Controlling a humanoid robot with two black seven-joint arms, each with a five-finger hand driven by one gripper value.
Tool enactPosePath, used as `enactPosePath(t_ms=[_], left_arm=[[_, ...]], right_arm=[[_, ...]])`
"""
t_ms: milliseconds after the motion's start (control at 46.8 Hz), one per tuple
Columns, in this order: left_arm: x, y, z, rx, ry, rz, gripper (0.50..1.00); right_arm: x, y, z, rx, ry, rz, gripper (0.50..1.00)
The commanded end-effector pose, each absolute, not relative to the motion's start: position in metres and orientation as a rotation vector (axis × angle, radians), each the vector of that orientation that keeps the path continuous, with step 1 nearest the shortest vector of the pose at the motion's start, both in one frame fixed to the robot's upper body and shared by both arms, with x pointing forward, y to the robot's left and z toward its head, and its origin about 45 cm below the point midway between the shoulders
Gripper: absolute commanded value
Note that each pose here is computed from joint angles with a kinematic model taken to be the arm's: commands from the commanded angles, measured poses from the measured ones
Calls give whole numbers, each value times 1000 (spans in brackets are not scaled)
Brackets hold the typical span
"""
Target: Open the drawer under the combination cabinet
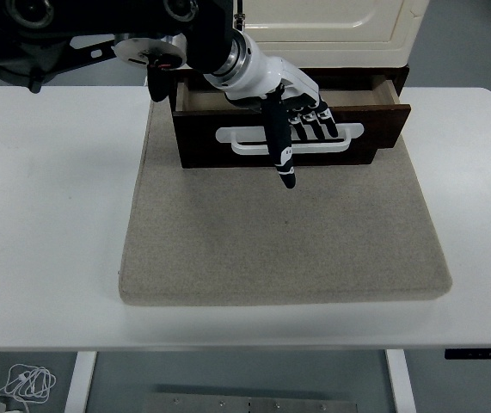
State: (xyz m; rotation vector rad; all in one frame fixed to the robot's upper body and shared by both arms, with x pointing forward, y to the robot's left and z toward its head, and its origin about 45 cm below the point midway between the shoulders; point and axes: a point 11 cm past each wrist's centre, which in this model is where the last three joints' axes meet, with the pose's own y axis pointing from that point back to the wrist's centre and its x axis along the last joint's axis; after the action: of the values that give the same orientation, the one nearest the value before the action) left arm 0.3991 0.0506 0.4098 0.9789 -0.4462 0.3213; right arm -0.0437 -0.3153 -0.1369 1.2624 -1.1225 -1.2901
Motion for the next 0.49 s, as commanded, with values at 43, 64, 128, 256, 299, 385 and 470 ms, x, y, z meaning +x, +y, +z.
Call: enactPosePath(t_ms=[43,64,128,256,299,385,470], left_arm=[[397,50,409,981,-448,311,1000],[396,49,408,981,-448,309,1000],[395,49,408,983,-448,301,1000],[394,48,408,983,-446,292,1000],[394,48,407,983,-444,287,1000],[393,47,408,979,-445,283,1000],[391,46,408,978,-443,271,1000]], right_arm=[[-44,-315,-137,1262,-1122,-1290,926],[-44,-315,-137,1262,-1122,-1290,926],[-44,-315,-137,1262,-1122,-1290,926],[-44,-315,-137,1262,-1122,-1290,926],[-44,-315,-137,1262,-1122,-1290,926],[-44,-315,-137,1262,-1122,-1290,926],[-44,-315,-137,1262,-1122,-1290,926]])
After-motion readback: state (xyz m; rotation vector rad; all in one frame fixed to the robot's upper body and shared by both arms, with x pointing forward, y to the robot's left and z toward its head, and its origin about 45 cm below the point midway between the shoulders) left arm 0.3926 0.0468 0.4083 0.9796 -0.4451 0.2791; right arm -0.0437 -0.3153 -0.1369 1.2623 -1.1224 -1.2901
